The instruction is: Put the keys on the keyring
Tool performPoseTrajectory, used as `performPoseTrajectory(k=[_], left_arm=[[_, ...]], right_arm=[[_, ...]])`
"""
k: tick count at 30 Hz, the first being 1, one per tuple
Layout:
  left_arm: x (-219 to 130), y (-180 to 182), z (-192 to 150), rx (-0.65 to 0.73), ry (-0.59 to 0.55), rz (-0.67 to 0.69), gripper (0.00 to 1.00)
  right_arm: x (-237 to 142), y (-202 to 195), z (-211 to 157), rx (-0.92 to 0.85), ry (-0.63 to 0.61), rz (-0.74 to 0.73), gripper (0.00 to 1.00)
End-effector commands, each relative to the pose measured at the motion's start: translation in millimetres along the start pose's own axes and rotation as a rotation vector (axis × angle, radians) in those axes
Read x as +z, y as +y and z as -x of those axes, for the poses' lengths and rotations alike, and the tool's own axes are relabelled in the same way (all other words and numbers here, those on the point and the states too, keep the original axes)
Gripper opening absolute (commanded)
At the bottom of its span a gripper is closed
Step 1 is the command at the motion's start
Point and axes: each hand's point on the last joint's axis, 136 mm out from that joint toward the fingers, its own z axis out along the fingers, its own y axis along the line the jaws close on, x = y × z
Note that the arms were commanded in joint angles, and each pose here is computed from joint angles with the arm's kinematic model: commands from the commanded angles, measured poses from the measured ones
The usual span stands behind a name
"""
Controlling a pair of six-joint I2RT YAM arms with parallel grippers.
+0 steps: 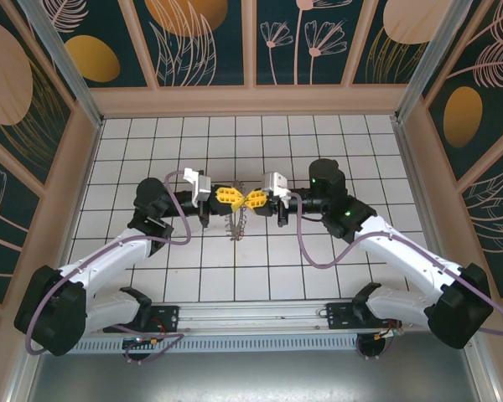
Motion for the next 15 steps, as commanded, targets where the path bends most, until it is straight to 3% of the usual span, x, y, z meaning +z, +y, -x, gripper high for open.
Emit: performPoseTrajectory(k=[1,7,9,10,12,15], left_arm=[[9.0,-11.3,15.3,0.065,-0.002,-0.055,0.0],[7.5,-15.8,8.6,0.079,0.036,-0.072,0.0],[7.5,-15.4,9.9,0.081,0.029,-0.069,0.0],[7.5,-16.0,11.4,0.084,0.021,-0.069,0.0],[7.1,-15.7,13.8,0.086,0.005,-0.064,0.0],[7.4,-15.9,15.2,0.08,-0.005,-0.069,0.0]], right_arm=[[-1.6,-4.0,12.0,-0.054,-0.01,-0.035,0.0],[-5.0,-0.8,10.9,-0.041,-0.014,-0.024,0.0],[-5.7,1.7,14.0,-0.045,-0.035,-0.013,0.21],[-6.2,2.4,16.0,-0.045,-0.048,-0.012,0.23],[-6.6,3.8,18.2,-0.049,-0.062,-0.009,0.22],[-5.8,2.4,18.5,-0.049,-0.063,-0.012,0.11]])
